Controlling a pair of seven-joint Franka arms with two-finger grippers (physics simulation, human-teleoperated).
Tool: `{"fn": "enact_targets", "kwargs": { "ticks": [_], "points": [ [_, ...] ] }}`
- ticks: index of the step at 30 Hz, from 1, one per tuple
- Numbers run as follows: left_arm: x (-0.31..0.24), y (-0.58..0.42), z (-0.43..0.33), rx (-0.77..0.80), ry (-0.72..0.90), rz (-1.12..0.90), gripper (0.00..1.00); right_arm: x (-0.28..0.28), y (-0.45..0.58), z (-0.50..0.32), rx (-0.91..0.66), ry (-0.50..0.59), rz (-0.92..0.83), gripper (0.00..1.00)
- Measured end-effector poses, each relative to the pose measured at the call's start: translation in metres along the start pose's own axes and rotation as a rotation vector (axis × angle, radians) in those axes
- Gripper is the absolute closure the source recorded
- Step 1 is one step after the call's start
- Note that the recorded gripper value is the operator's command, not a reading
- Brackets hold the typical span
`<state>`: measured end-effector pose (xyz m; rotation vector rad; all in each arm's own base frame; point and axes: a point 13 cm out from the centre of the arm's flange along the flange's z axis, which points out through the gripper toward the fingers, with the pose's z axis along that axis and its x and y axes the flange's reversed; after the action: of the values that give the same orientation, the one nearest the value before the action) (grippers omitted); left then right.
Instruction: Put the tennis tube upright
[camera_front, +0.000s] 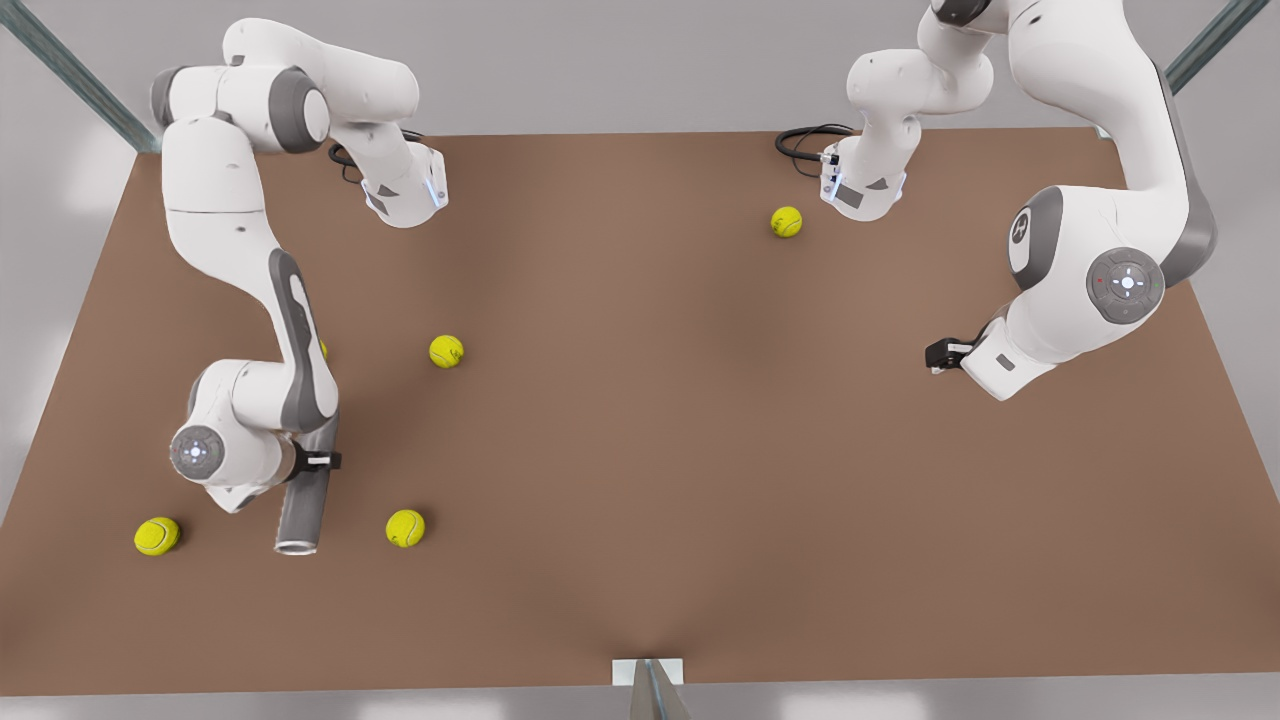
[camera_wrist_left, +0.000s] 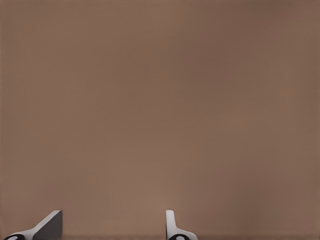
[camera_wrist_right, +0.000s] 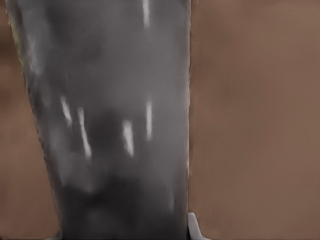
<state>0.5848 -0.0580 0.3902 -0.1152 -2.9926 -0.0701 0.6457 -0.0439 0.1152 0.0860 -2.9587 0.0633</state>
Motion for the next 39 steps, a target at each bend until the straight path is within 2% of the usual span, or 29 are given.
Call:
{"fn": "enact_targets", "kwargs": {
  "ticks": [2, 4, 7, 9, 10, 11, 13, 20, 26, 33, 34, 35, 39],
  "points": [
    [0.000, 0.000, 0.000, 0.000, 0.000, 0.000, 0.00, -0.013, 0.049, -0.027, 0.019, -0.024, -0.120, 0.36],
    [0.000, 0.000, 0.000, 0.000, 0.000, 0.000, 0.00, -0.021, 0.149, -0.062, 0.058, -0.059, -0.321, 0.36],
    [0.000, 0.000, 0.000, -0.001, 0.000, -0.001, 0.00, -0.005, 0.325, -0.105, 0.148, -0.136, -0.666, 0.36],
    [0.000, 0.000, 0.000, -0.001, -0.001, -0.001, 0.00, 0.011, 0.389, -0.101, 0.189, -0.154, -0.828, 0.36],
    [0.000, 0.000, 0.000, -0.001, -0.001, -0.001, 0.00, 0.016, 0.411, -0.098, 0.204, -0.164, -0.899, 0.36],
    [0.000, 0.000, 0.000, -0.001, -0.001, -0.001, 0.00, 0.020, 0.429, -0.096, 0.215, -0.180, -0.966, 0.30],
    [-0.001, 0.000, 0.000, -0.001, -0.001, -0.001, 0.00, 0.021, 0.451, -0.092, 0.231, -0.212, -1.074, 0.32],
    [-0.002, 0.001, 0.003, 0.000, 0.000, -0.002, 0.00, 0.056, 0.555, -0.019, 0.271, -0.251, -1.430, 0.32],
    [-0.004, 0.001, 0.006, -0.001, 0.004, -0.001, 0.00, 0.059, 0.574, 0.004, 0.286, -0.272, -1.559, 0.30],
    [-0.004, 0.001, 0.006, -0.001, 0.003, -0.001, 0.00, 0.066, 0.585, 0.016, 0.187, -0.286, -1.521, 0.28],
    [-0.004, 0.001, 0.006, -0.001, 0.003, -0.001, 0.00, 0.066, 0.586, 0.017, 0.173, -0.287, -1.509, 0.11],
    [-0.004, 0.001, 0.006, -0.001, 0.003, -0.001, 0.00, 0.066, 0.586, 0.019, 0.162, -0.287, -1.499, 0.00],
    [-0.004, 0.001, 0.006, -0.001, 0.003, -0.001, 0.00, 0.070, 0.590, 0.026, 0.138, -0.284, -1.474, 0.00]
  ]
}}
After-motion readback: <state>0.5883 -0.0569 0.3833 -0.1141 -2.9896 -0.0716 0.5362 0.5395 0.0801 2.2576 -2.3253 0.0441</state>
